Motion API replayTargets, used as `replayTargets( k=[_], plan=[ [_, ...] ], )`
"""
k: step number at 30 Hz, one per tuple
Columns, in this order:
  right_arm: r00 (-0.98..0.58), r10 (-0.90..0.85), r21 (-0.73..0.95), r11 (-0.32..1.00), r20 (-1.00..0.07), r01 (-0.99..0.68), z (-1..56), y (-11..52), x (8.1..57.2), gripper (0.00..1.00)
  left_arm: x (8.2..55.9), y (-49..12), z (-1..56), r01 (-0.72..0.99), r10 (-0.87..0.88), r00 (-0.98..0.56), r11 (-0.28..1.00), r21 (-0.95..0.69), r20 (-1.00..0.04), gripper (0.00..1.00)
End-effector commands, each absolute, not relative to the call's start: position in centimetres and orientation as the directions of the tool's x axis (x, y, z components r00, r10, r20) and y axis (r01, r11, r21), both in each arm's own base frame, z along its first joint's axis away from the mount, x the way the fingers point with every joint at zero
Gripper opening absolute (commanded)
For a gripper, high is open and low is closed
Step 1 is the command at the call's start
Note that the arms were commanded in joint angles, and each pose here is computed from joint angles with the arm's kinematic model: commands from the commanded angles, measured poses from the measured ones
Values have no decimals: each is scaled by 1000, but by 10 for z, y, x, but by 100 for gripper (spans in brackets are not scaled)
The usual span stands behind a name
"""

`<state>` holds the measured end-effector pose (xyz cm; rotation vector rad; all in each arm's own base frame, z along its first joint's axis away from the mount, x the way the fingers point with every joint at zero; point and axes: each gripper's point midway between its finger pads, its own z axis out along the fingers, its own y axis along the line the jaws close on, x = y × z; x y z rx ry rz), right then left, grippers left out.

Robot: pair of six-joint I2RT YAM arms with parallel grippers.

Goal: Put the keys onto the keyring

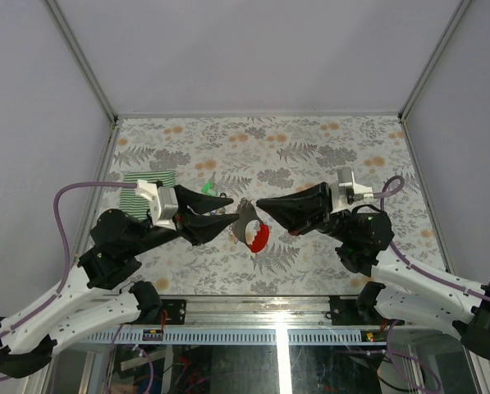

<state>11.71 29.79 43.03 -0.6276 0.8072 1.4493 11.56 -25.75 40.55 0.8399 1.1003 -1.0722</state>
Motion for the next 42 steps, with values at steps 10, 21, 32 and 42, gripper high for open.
replayTargets(
  k=[10, 21, 32, 42],
  plan=[
    [22, 391, 220, 561, -920, -798, 418, 284, 212, 0, 179, -240, 423, 795, -343, 25, 576, -189, -939, 48],
    [-52, 258, 230, 732, -965, -641, 400, 274, 247, 0, 200, -259, 387, 767, -279, -6, 615, -184, -960, 60],
    [-163, 221, 274, 802, -962, -531, 388, 273, 264, 0, 210, -297, 367, 750, -237, -19, 639, -170, -971, 68],
    [-180, 249, 307, 781, -952, -544, 394, 276, 261, 0, 217, -330, 343, 602, -12, 107, 796, 55, -994, 73]
  ],
)
